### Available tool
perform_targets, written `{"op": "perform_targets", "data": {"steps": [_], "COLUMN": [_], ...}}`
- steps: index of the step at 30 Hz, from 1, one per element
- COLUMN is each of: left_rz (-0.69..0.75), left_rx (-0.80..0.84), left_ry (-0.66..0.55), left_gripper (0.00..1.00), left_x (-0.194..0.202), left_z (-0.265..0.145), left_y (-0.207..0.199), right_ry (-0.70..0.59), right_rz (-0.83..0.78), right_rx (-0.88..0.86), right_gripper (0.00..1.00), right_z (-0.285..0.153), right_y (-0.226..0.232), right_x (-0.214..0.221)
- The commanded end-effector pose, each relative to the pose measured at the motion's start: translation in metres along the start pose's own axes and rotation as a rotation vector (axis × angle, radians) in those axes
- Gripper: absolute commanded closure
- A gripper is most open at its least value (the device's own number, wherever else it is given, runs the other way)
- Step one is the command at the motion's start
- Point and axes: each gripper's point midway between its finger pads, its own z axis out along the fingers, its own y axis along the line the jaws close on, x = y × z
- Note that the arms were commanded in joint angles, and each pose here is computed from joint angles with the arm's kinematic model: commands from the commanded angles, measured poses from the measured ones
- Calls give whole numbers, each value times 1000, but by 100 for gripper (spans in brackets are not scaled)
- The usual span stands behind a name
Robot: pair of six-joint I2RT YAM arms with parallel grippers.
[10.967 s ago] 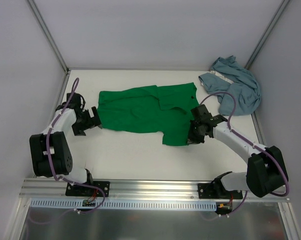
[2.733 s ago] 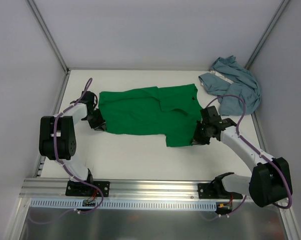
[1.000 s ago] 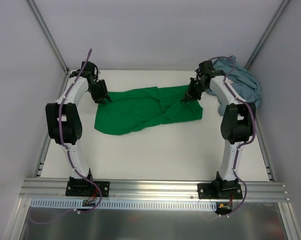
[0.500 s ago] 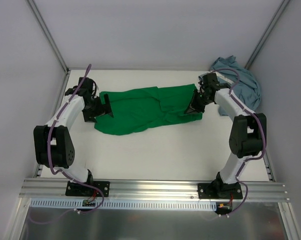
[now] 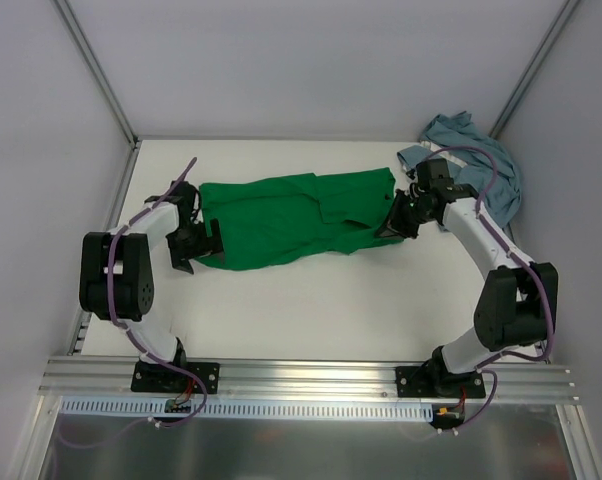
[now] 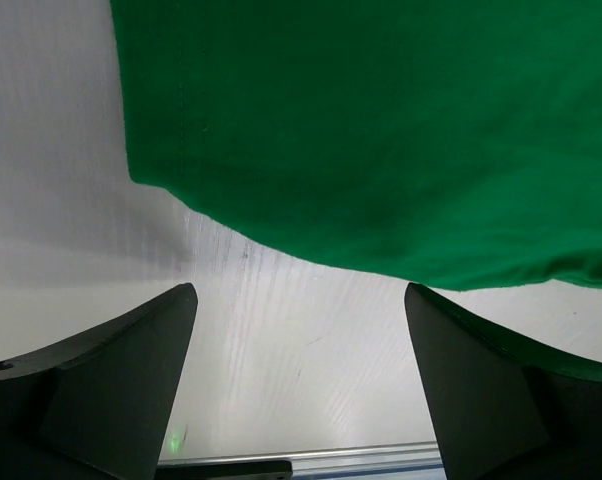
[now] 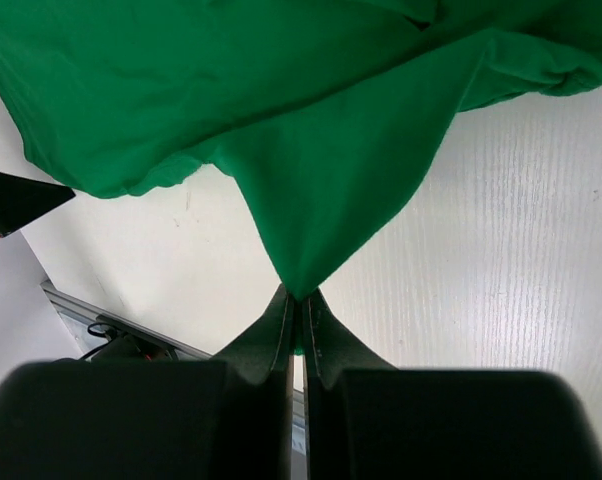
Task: Fold and stack the t-shirts
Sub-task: Grap the side of the flattened tshirt closest away from the robot with both arms
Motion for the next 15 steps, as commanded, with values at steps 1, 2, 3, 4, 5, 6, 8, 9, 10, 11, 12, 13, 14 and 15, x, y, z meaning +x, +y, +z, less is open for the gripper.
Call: {"op": "perform_targets", "data": {"steps": [1, 2, 3, 4, 5, 6, 8, 9, 10, 11, 12, 13, 14, 15], "left_rz": [2, 3, 1, 3, 3, 4, 3, 2, 2, 0, 0, -2, -2, -2], "left_rx": [-10, -11, -16, -20, -25, -38, -45, -43, -43, -39, -38, -37, -36, -34], "left_ry": [-8, -5, -5, -8, -13, -20, -30, -38, -36, -44, -47, -47, -42, -40], "left_gripper": [15, 15, 15, 16, 16, 17, 23, 25, 26, 28, 28, 29, 30, 32], "left_x": [-2, -2, -2, -3, -4, -5, -9, -12, -13, -17, -19, -22, -23, -24], "left_z": [10, 11, 11, 10, 10, 10, 12, 13, 15, 15, 16, 18, 20, 21], "left_y": [3, 3, 4, 4, 5, 7, 8, 7, 7, 5, 5, 4, 4, 3], "right_ry": [-46, -47, -47, -51, -52, -53, -57, -57, -56, -55, -57, -58, -58, -57], "right_rz": [-14, -15, -12, -13, -9, -10, -11, -8, -8, -10, -10, -12, -13, -12], "right_rx": [-23, -21, -21, -23, -25, -28, -36, -36, -37, -39, -38, -37, -35, -33], "right_gripper": [100, 99, 100, 100, 100, 100, 100, 100, 100, 100, 100, 99, 100, 100], "right_z": [-17, -18, -19, -20, -21, -21, -23, -23, -23, -24, -24, -24, -25, -25], "right_y": [7, 6, 7, 7, 8, 9, 10, 10, 11, 11, 10, 10, 10, 9], "right_x": [1, 1, 2, 2, 2, 2, 2, 2, 3, 3, 3, 4, 4, 5]}}
